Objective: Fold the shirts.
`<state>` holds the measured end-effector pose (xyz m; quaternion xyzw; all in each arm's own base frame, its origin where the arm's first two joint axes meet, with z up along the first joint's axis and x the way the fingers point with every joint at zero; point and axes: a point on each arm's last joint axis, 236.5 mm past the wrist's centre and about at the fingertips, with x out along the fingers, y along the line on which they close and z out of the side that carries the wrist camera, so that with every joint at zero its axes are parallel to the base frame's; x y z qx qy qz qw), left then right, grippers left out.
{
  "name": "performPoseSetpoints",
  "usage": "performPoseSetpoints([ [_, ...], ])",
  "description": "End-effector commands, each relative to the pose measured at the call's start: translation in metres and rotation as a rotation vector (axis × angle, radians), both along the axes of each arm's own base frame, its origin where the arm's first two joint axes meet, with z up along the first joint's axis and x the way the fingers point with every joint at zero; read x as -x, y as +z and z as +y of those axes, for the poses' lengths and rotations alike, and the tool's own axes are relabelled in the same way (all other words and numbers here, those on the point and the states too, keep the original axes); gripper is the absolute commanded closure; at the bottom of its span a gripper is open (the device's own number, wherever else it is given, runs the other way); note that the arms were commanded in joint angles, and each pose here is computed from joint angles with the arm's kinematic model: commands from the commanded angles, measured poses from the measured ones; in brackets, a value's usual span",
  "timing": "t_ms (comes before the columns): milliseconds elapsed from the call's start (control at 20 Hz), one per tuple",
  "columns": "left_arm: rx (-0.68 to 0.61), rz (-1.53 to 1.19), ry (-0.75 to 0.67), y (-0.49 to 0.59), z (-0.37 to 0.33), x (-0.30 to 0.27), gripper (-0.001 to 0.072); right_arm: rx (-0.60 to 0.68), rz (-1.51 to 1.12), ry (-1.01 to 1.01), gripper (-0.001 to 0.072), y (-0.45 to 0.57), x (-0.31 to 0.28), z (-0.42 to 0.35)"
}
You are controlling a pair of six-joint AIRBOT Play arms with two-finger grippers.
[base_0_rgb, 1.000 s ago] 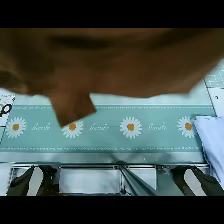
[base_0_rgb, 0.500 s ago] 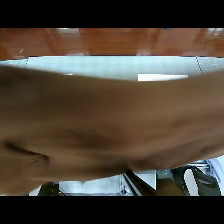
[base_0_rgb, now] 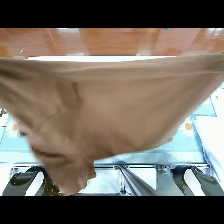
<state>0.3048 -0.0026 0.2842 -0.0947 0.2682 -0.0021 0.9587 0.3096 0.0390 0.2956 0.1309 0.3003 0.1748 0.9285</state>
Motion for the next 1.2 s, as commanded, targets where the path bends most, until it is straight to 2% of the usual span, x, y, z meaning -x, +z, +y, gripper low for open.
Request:
performPoseSetpoints([
  [0,0.06,0.08,0.007,-0.075,0.002,-0.085,0.0686,-0.144,0.159,0.068,0.0672,-0.074,-0.067,-0.011],
  [100,0.105,0.094,0.023,-0.108,0.003,-0.13,0.0686,-0.225,0.237,0.039,0.0672,-0.121,-0.11,-0.025],
  [250,0.128,0.131,0.059,-0.165,0.012,-0.181,0.0687,-0.26,0.291,-0.005,0.0672,-0.186,-0.172,-0.03],
  [550,0.209,0.304,0.083,-0.269,0.008,-0.225,0.0686,-0.305,0.383,-0.039,0.0672,-0.272,-0.255,-0.009],
  [700,0.272,0.357,0.09,-0.296,0.001,-0.231,0.0686,-0.318,0.435,-0.05,0.0672,-0.298,-0.264,-0.005],
  [950,0.285,0.452,0.073,-0.302,0.004,-0.214,0.0686,-0.308,0.491,-0.029,0.0671,-0.301,-0.247,-0.018],
  [1150,0.21,0.603,-0.079,-0.299,0.001,-0.17,0.0686,-0.301,0.593,0.075,0.0671,-0.289,-0.204,-0.026],
])
